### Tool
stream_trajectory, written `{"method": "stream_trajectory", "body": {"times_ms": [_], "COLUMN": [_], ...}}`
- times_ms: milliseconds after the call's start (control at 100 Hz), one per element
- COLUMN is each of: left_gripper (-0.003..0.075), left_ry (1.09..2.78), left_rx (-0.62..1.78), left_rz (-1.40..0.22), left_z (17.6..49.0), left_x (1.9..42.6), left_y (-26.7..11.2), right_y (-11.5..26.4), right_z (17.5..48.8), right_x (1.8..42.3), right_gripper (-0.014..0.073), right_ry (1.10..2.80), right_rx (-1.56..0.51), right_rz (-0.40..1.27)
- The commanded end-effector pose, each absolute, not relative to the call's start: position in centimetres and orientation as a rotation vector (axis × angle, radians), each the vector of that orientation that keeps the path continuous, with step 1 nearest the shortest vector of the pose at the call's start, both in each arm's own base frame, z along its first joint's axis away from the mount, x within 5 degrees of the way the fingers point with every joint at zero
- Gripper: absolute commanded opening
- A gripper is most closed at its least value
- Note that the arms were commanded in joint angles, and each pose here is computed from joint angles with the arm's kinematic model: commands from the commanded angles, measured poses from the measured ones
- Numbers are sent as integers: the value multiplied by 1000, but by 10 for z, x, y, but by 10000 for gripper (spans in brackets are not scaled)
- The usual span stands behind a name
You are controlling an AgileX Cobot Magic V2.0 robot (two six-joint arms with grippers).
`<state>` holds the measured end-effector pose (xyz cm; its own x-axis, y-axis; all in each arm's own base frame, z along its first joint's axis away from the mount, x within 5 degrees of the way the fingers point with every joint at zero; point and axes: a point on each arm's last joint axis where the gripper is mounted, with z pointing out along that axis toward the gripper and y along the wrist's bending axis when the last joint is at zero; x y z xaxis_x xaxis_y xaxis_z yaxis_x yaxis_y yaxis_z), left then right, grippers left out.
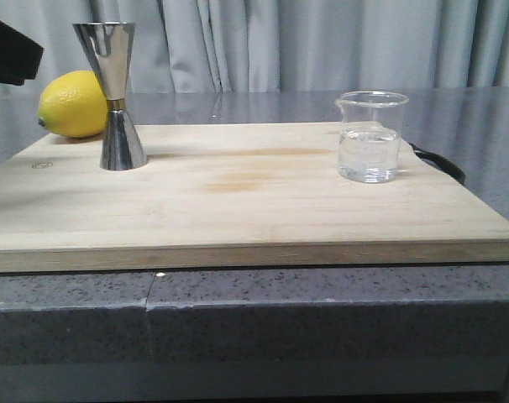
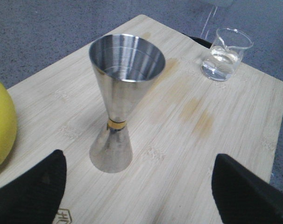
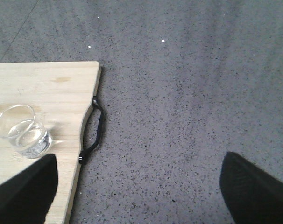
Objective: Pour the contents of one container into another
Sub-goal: 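Move the left gripper to the steel jigger and close around its waist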
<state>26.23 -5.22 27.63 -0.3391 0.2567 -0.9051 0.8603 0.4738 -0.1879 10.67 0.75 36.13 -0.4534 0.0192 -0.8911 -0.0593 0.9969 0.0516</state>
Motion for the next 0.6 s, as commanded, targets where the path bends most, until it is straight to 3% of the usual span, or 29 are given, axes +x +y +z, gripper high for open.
{"method": "stream_trajectory", "body": {"times_ms": [0, 590], "left_gripper": [587, 587], "left_ry": [1708, 1483], "left_rx": [931, 924], "left_rz": [-900, -994], "left_z": [292, 261], "left_x": [268, 299], "left_y": [-55, -89], "right_y": [7, 7], "right_z": [377, 377], "right_x": [110, 110], "right_gripper": [636, 636], "right_ry": [1953, 1953], "right_rx": [-28, -28], "right_rz": [86, 86]}}
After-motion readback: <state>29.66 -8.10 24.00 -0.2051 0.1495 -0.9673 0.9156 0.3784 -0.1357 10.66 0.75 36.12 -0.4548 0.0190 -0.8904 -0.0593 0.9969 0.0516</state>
